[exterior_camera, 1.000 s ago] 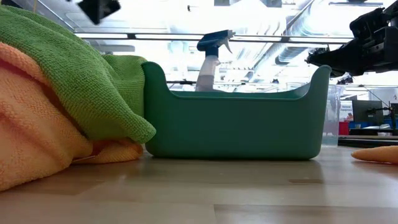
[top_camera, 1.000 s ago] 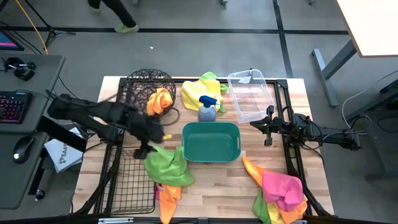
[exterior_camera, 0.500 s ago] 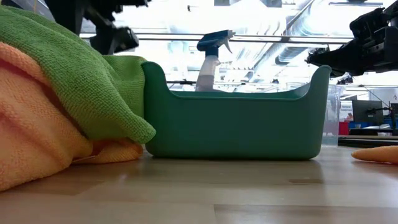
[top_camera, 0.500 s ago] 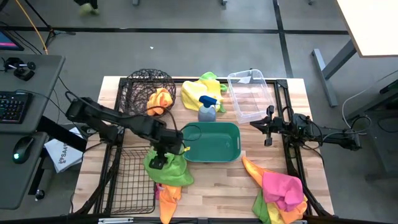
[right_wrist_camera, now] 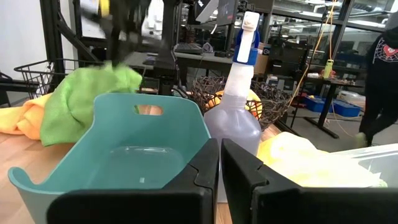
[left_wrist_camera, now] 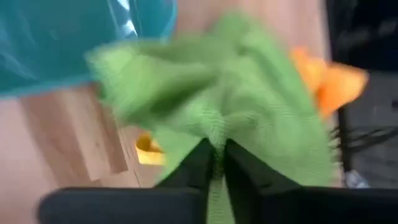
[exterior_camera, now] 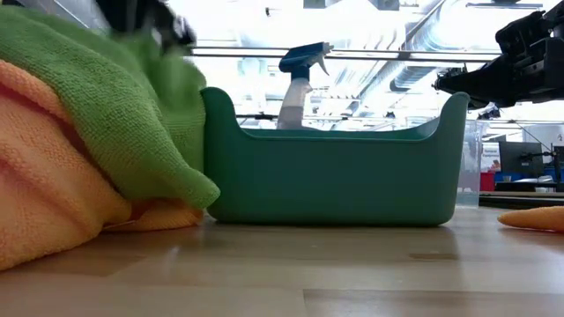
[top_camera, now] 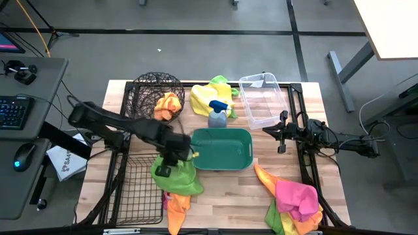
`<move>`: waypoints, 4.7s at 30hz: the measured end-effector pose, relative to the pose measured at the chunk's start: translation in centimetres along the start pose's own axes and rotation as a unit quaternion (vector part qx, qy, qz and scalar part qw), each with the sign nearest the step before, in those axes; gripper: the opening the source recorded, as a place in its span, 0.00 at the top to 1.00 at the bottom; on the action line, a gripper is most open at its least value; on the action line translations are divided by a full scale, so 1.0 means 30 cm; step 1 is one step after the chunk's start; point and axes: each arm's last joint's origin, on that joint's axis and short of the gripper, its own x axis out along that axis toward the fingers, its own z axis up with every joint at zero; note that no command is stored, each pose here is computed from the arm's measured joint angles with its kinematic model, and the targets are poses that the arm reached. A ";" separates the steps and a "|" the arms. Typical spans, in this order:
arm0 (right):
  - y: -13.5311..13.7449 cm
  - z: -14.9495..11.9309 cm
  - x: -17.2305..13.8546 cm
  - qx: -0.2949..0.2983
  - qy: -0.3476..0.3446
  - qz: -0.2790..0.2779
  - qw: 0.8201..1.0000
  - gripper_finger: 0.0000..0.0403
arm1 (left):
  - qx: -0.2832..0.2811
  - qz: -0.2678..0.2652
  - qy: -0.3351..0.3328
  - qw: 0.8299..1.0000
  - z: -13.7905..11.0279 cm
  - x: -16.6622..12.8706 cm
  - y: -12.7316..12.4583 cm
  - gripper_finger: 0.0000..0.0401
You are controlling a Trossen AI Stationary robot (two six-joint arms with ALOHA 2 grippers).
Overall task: Sort microfiber towel by color & place in baskets
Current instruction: Put the green towel into the green bin, then put the pink towel into the transparent bin
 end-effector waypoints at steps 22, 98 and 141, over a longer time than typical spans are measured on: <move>0.000 0.000 0.000 0.001 0.000 0.000 1.000 0.97 | 0.154 0.291 -0.592 0.735 0.299 -0.422 -0.045 1.00; 0.000 -0.002 0.002 0.000 0.003 0.001 1.000 0.97 | 0.037 0.083 -0.374 0.923 0.397 -0.116 0.065 0.34; -0.027 0.848 0.329 0.301 -0.074 0.148 0.939 0.97 | -0.097 0.226 -0.551 0.798 -0.240 -0.584 0.045 0.34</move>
